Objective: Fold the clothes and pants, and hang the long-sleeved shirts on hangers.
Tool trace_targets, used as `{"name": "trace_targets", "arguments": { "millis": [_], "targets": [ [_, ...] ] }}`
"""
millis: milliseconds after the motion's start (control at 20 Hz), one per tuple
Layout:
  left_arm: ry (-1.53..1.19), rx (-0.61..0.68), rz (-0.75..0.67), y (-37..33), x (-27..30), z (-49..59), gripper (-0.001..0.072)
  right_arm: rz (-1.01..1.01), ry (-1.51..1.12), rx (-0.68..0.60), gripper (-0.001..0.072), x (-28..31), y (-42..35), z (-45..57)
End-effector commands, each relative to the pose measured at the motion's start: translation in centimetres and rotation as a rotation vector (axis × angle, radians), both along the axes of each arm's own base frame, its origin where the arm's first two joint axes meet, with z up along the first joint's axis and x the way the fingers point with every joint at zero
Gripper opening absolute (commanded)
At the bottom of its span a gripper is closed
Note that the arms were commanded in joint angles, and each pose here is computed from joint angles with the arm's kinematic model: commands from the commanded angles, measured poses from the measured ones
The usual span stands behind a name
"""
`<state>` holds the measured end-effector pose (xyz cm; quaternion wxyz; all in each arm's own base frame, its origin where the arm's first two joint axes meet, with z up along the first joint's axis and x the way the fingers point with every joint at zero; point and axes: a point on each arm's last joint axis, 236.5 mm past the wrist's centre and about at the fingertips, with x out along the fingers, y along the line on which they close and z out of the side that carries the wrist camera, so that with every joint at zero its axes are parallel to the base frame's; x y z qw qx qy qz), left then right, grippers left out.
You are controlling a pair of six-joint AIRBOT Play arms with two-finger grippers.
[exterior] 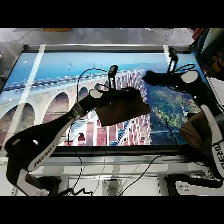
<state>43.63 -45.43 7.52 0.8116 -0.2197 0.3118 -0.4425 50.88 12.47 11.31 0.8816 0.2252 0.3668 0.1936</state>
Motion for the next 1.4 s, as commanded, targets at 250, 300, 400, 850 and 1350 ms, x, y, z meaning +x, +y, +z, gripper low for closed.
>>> {"name": "trace_targets", "arguments": {
  "millis": [250, 300, 400, 850, 1350],
  "targets": [
    [0.011, -0.046, 0.041, 1.8, 2.6, 1.1, 0.0713, -0.157, 0.125, -0.22, 0.0012, -0.1, -13.7, -5.7],
    [0.006, -0.052, 0.051, 2.7, 3.2, 1.6, 0.0713, -0.119, 0.213, -0.199, 0.0013, -1.1, -13.7, -8.2],
    [0.003, -0.063, 0.056, 4.0, 3.9, 2.4, 0.0713, 0.11, 0.385, -0.137, 0.0012, -4.8, -11.0, -13.3],
    [0.052, -0.117, -0.07, 5.0, 2.2, 3.5, 0.0711, 0.092, 0.447, 0.146, 0.0667, -2.6, -7.2, -18.3],
    [0.055, -0.12, -0.082, 4.9, 2.0, 3.6, 0.0704, 0.14, 0.642, 0.251, 0.069, -5.4, -4.1, -21.8]
  ]
}}
